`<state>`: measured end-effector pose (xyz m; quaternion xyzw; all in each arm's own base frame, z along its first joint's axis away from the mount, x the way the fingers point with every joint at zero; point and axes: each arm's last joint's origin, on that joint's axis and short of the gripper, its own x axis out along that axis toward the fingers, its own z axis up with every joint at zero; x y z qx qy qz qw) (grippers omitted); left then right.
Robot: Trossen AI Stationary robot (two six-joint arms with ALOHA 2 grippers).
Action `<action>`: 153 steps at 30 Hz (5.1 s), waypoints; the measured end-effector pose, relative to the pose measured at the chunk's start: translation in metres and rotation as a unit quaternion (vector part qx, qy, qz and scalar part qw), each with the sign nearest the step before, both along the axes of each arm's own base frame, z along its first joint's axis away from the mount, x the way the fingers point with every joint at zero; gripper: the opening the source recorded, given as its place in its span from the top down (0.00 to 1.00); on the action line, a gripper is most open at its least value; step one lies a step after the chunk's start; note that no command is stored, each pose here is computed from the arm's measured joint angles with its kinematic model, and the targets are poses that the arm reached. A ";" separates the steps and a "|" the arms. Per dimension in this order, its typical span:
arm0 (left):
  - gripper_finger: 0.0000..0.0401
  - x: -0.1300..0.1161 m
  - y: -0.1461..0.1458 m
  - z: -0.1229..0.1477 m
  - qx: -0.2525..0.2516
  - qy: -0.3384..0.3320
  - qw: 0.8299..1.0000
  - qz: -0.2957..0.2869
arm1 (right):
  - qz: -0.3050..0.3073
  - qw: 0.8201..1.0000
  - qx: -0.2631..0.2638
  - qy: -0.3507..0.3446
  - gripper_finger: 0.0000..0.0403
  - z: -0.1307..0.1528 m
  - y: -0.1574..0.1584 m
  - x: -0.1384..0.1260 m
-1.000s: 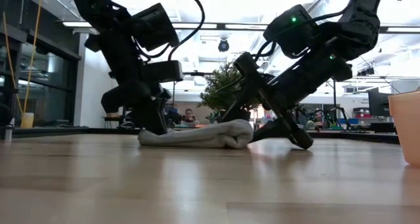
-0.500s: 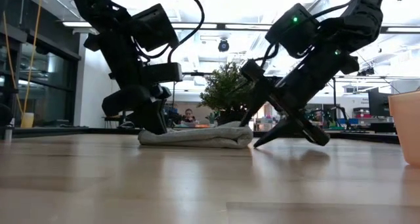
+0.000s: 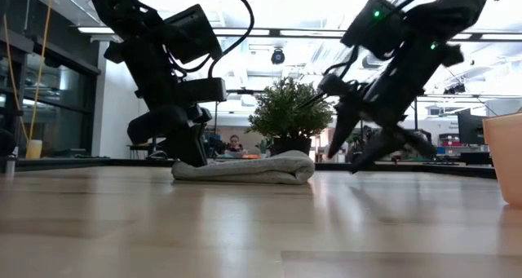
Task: Fold microfiber towels
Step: Put the folded gray microfiber towel into the orange bin
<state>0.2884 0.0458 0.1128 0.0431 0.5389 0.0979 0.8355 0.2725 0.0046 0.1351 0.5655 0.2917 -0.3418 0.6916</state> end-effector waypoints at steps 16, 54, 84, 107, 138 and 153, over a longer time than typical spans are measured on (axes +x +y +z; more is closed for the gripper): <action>1.00 0.000 0.000 0.000 -0.001 -0.004 1.000 0.004 | -0.024 0.998 0.027 -0.052 0.57 0.007 0.012 0.020; 1.00 0.001 0.004 0.015 -0.051 -0.031 0.998 0.020 | -0.049 0.998 0.036 0.010 0.79 -0.029 0.008 0.047; 1.00 -0.052 0.008 0.154 -0.037 -0.200 0.971 0.122 | 0.178 0.974 0.107 0.093 1.00 0.066 0.119 0.019; 1.00 -0.052 0.008 0.154 -0.017 -0.194 0.976 0.095 | 0.083 0.966 0.175 0.173 1.00 0.083 0.205 -0.040; 1.00 -0.052 0.009 0.155 -0.007 -0.196 0.975 0.108 | 0.052 0.913 0.116 0.388 1.00 0.137 0.225 -0.093; 1.00 -0.052 0.009 0.155 -0.007 -0.198 0.974 0.108 | 0.044 0.868 0.123 0.480 1.00 0.090 0.257 -0.094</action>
